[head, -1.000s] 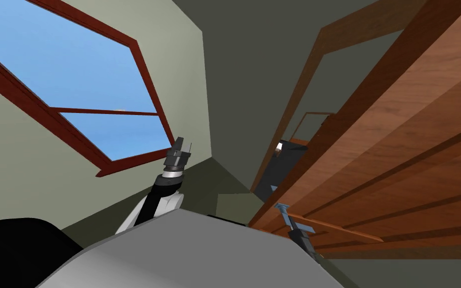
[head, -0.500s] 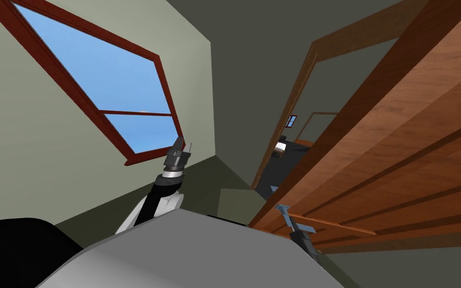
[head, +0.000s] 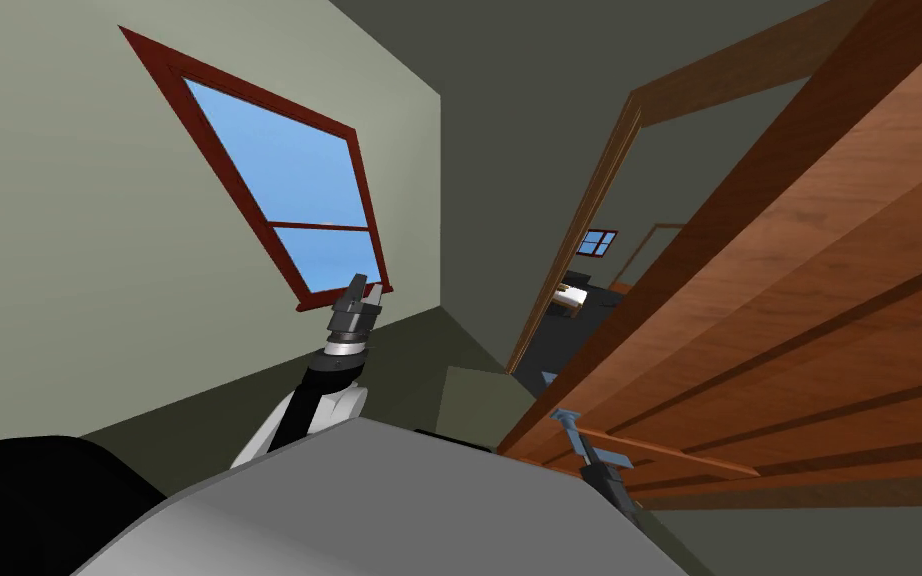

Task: Pull the door open

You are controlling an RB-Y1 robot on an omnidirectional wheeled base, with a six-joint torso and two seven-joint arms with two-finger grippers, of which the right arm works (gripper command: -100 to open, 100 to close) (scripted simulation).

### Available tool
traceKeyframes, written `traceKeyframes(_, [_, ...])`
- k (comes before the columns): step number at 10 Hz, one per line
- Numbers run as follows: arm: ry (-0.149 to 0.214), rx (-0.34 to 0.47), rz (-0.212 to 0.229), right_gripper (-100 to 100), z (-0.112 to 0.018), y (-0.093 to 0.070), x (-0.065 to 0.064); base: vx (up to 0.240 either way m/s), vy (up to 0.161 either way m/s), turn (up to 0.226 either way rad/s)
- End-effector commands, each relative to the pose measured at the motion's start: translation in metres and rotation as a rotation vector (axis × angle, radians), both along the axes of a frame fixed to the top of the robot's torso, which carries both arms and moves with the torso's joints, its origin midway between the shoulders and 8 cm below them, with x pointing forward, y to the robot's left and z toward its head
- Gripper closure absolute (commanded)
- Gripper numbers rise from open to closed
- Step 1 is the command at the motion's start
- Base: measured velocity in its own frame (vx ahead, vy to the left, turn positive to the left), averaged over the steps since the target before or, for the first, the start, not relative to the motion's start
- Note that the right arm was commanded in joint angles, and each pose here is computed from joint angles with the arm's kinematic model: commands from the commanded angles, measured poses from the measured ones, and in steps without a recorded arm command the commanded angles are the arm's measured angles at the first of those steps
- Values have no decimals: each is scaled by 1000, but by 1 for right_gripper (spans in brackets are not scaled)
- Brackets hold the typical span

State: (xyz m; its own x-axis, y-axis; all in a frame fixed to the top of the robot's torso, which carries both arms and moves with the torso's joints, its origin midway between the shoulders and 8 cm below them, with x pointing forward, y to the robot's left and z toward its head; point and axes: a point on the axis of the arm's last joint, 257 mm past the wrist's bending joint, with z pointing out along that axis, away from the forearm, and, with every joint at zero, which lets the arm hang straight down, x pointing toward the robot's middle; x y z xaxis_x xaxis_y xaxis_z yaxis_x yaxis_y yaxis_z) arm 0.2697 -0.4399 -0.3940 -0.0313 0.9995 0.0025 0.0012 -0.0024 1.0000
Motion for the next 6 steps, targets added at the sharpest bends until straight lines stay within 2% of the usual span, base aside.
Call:
traceKeyframes(1, [1,-2,2,100,0,-2,-3,-202,-58,153])
traceKeyframes(6, [-1,-2,14,100,1,-4,-7,-210,-64,155])
